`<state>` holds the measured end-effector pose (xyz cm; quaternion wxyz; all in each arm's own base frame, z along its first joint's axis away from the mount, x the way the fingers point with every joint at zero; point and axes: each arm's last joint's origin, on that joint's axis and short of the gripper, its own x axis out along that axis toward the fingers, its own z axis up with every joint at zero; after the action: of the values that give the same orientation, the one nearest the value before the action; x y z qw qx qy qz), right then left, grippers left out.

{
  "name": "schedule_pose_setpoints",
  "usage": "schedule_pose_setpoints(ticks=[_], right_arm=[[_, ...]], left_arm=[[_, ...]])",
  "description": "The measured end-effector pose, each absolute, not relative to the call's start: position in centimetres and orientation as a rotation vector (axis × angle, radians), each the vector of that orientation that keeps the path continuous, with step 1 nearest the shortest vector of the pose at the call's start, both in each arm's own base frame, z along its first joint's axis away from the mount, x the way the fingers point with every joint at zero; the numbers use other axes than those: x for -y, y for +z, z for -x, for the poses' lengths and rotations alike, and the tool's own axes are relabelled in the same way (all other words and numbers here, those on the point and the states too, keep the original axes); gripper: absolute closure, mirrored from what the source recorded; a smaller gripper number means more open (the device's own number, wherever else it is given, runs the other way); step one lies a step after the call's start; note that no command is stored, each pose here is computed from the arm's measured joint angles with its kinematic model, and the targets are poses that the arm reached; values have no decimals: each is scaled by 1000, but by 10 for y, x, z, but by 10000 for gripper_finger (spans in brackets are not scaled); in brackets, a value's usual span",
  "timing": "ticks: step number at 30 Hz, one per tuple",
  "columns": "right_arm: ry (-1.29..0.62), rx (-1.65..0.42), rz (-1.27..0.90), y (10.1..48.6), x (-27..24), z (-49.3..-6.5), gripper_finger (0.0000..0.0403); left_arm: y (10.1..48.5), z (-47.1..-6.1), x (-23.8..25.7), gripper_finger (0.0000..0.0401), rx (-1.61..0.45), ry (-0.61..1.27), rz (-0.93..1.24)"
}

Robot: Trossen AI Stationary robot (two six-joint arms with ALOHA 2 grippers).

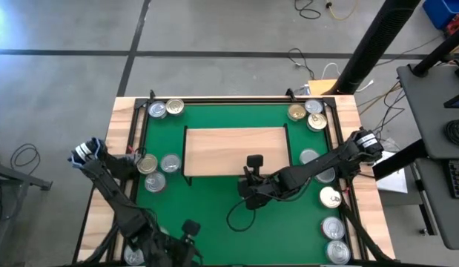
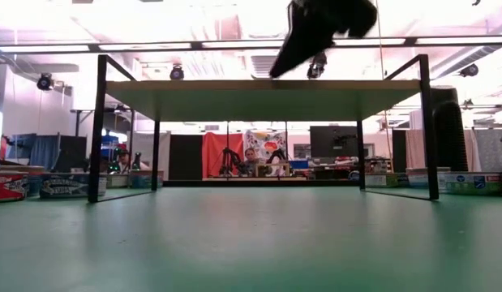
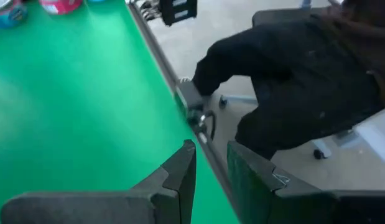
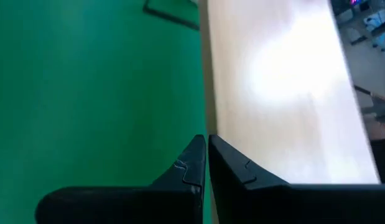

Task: Stack canned seafood by type on shelf
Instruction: Adjust the shelf, then put the top green tuna can into the shelf

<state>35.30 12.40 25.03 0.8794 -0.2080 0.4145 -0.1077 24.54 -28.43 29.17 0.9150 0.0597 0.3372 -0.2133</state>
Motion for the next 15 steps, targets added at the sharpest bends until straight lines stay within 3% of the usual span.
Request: schedule_pose_setpoints(ticks=[5, 10, 15], right_arm=[[-139, -877, 336, 273, -154, -328, 390], [24, -1083, 58, 274, -192, -287, 390], [-93, -1276, -29, 267, -214, -247, 390]], left_arm=[[280, -249, 296, 324, -697, -377, -136], [257, -252, 302, 324, -719, -308, -174], [251, -260, 312, 324, -626, -372, -279]])
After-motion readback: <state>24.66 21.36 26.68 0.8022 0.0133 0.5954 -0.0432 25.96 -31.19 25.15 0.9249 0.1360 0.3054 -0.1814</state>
